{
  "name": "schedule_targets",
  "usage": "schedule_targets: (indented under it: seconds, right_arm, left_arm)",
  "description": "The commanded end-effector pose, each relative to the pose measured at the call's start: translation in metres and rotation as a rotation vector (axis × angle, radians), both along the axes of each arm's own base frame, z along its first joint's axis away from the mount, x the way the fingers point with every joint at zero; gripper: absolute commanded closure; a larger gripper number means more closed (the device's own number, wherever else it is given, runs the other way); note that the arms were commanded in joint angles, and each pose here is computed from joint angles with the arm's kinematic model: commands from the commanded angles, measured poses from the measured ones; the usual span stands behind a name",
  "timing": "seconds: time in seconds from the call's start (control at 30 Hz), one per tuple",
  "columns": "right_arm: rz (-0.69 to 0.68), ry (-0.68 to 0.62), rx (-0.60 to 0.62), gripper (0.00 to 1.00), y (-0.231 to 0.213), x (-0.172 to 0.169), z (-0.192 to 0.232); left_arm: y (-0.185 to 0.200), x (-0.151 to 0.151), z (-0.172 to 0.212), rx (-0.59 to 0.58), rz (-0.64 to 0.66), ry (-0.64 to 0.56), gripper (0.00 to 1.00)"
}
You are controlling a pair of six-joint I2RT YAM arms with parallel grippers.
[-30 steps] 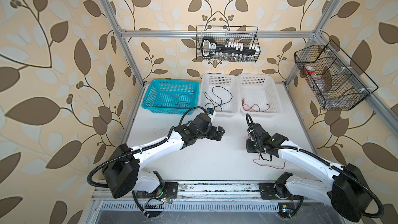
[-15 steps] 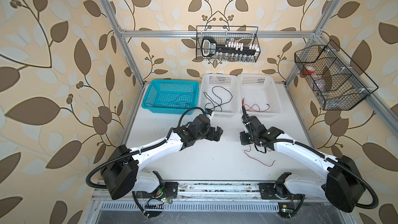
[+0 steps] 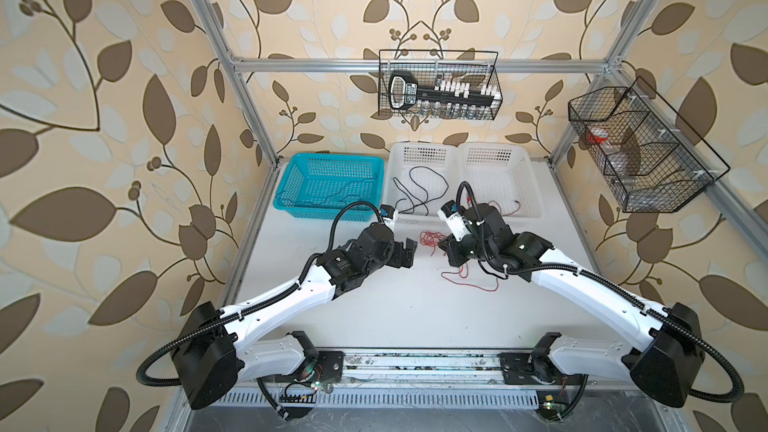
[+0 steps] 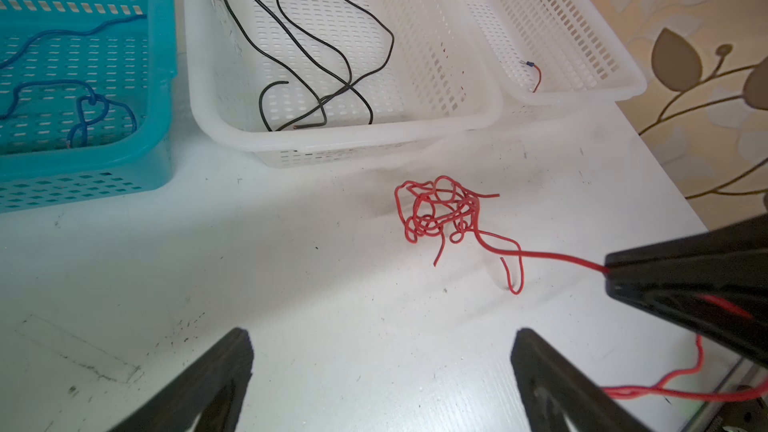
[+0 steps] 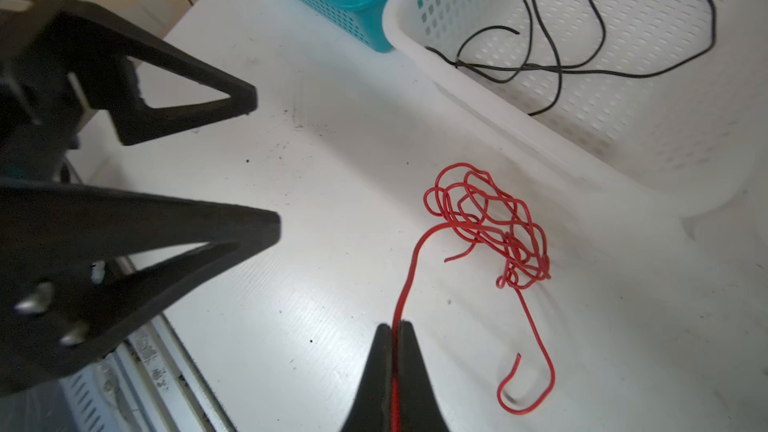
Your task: Untangle the cables
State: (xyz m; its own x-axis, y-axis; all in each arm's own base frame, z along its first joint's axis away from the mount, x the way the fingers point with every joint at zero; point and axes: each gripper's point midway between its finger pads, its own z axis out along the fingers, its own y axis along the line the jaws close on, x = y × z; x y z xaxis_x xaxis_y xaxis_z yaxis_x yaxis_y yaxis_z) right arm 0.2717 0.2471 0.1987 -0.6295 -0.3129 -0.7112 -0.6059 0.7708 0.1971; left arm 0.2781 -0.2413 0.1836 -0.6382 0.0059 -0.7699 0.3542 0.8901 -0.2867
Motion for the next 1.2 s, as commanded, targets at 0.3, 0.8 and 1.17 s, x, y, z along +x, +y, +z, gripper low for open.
schedule_targets:
  seconds: [0.3, 0.8, 1.17]
  right_arm:
    - [0.201, -0.092, 0.195, 1.0, 0.038, -0.013, 0.063]
    - [0.26, -0.125, 0.268, 1.0, 0.042, -0.03, 0.086]
    - [0.26, -0.139, 0.282, 1.0, 0.043, -0.033, 0.092]
  left_arm:
    - [-0.013, 0.017, -0.019, 0.018, 0.029, 0.019, 0.04]
    - [-0.005, 0.024, 0.004, -0.17, 0.081, -0.076, 0.23]
    - [-0.016, 0.029, 0.009, -0.209, 0.056, -0.091, 0.53]
